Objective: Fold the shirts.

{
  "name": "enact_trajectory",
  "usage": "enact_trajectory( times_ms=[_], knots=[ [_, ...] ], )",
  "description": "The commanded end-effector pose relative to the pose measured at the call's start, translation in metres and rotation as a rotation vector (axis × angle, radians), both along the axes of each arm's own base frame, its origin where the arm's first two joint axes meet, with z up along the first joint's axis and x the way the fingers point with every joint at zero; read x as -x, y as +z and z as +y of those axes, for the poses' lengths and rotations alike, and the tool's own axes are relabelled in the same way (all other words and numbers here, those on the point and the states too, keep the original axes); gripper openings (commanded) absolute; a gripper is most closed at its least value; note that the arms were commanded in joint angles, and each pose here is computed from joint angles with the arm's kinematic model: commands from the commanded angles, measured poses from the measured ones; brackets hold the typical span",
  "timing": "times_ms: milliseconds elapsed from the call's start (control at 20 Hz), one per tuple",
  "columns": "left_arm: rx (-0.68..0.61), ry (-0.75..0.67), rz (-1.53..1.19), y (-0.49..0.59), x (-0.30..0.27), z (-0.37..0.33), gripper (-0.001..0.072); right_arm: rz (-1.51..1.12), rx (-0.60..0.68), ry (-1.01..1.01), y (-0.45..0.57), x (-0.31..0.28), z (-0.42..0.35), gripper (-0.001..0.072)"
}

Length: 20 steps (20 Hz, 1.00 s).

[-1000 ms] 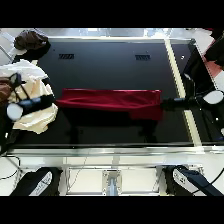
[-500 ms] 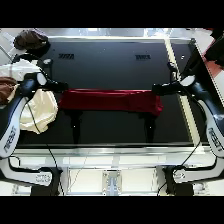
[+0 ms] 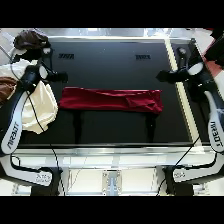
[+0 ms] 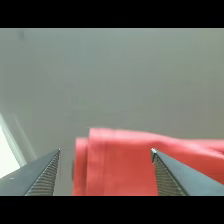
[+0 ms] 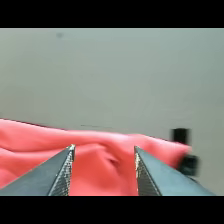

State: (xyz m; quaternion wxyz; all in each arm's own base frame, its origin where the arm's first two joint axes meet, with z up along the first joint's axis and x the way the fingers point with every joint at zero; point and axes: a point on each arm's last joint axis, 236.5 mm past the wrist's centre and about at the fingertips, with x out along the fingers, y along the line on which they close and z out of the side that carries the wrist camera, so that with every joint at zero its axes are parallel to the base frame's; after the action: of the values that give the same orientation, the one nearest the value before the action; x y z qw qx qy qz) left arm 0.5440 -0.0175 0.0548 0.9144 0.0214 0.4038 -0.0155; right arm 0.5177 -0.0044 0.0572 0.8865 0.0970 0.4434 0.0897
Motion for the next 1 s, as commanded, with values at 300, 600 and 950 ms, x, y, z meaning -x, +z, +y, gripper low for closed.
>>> enact_trajectory(
  times_ms=[300,600,950],
  knots=[
    [-0.015,-0.204,-0.251,0.12,0.018,-0.09,0.0645,0.227,-0.442,-0.279,-0.041,0.081,-0.097,0.0448],
    [0.044,-0.241,-0.183,0.087,0.02,-0.138,0.0645,0.378,-0.715,-0.144,-0.115,0.076,-0.052,0.0628],
    [0.038,-0.234,-0.101,0.066,0.028,-0.136,0.0645,0.431,-0.664,-0.042,-0.152,0.054,-0.007,0.0623]
  ],
)
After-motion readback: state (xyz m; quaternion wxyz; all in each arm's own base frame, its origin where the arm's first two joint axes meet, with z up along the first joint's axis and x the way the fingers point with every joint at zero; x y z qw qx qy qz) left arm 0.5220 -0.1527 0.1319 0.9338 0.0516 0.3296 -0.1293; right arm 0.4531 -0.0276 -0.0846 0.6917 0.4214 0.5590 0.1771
